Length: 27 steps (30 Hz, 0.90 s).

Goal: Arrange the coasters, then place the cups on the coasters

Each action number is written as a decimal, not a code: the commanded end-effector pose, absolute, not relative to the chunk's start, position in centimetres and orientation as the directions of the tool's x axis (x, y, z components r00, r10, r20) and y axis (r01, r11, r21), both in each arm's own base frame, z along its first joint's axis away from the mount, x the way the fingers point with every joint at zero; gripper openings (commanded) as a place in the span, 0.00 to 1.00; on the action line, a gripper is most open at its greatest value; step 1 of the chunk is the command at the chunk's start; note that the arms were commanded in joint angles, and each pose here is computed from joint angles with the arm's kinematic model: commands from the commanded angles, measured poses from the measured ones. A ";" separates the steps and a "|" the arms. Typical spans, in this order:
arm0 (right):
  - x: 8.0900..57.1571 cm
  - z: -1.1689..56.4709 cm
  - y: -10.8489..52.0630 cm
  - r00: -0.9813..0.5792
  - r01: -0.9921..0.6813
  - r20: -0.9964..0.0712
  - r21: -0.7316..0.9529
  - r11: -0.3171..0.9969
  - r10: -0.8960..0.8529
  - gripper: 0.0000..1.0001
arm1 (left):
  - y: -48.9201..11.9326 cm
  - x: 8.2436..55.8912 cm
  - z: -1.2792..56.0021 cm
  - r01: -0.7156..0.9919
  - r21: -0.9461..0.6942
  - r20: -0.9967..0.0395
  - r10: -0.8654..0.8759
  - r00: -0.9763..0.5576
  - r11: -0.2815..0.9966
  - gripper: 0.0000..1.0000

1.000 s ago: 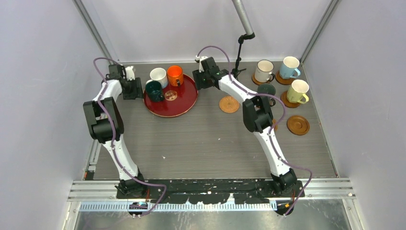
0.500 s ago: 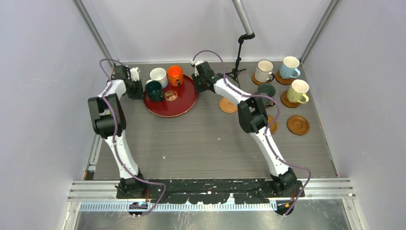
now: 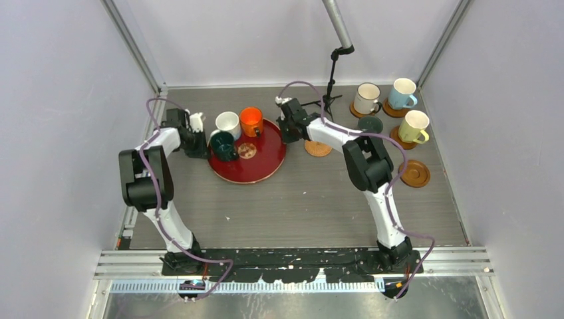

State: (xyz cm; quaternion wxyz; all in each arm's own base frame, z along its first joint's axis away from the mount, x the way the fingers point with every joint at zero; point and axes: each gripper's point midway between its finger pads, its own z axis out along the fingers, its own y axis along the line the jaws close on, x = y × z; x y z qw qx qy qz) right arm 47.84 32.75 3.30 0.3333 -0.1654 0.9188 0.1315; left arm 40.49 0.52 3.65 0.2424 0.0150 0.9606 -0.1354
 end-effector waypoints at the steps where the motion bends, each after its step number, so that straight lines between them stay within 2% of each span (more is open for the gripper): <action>1: 42.3 3.5 30.6 -0.752 -0.459 -0.577 0.111 0.881 -0.319 0.00 | 0.0 36.0 4.6 0.209 -0.218 -0.450 0.093 -0.888 0.953 0.00; 5: 38.7 3.2 29.6 -0.771 -0.468 -0.542 0.122 0.875 -0.336 0.01 | -1.0 32.6 4.6 0.260 -0.198 -0.432 0.154 -0.888 0.945 0.00; 7: 37.6 3.3 29.2 -0.778 -0.461 -0.531 0.118 0.879 -0.336 0.07 | -1.4 31.4 4.8 0.280 -0.188 -0.428 0.178 -0.886 0.942 0.03; 10: 36.9 4.2 28.6 -0.783 -0.445 -0.531 0.116 0.888 -0.323 0.23 | -2.0 29.9 5.0 0.299 -0.172 -0.417 0.205 -0.885 0.939 0.07; 12: 37.1 5.2 28.0 -0.768 -0.436 -0.554 0.087 0.896 -0.321 0.40 | -1.9 29.4 5.3 0.279 -0.164 -0.415 0.191 -0.890 0.946 0.15; 14: 37.3 6.6 27.5 -0.745 -0.444 -0.581 0.064 0.894 -0.328 0.50 | -1.5 29.3 6.0 0.256 -0.143 -0.419 0.176 -0.891 0.956 0.21; 16: 37.1 8.4 27.4 -0.723 -0.462 -0.604 0.061 0.885 -0.336 0.54 | -1.0 29.3 7.0 0.235 -0.127 -0.427 0.160 -0.890 0.964 0.32; 21: 36.5 12.6 29.0 -0.695 -0.490 -0.640 0.088 0.867 -0.327 0.55 | 0.3 29.8 10.6 0.165 -0.096 -0.505 0.095 -0.858 0.982 0.59; 23: 36.0 13.4 30.5 -0.697 -0.493 -0.641 0.101 0.864 -0.323 0.55 | 1.1 29.9 11.8 0.129 -0.058 -0.541 0.077 -0.838 0.990 0.74; 25: 35.6 13.9 32.1 -0.697 -0.496 -0.642 0.109 0.861 -0.320 0.56 | 1.6 30.0 13.2 0.091 -0.030 -0.577 0.057 -0.815 0.995 0.94; 27: 35.3 14.1 33.7 -0.694 -0.503 -0.642 0.109 0.857 -0.326 0.56 | 2.2 30.1 14.6 0.044 -0.016 -0.613 0.025 -0.790 0.999 0.99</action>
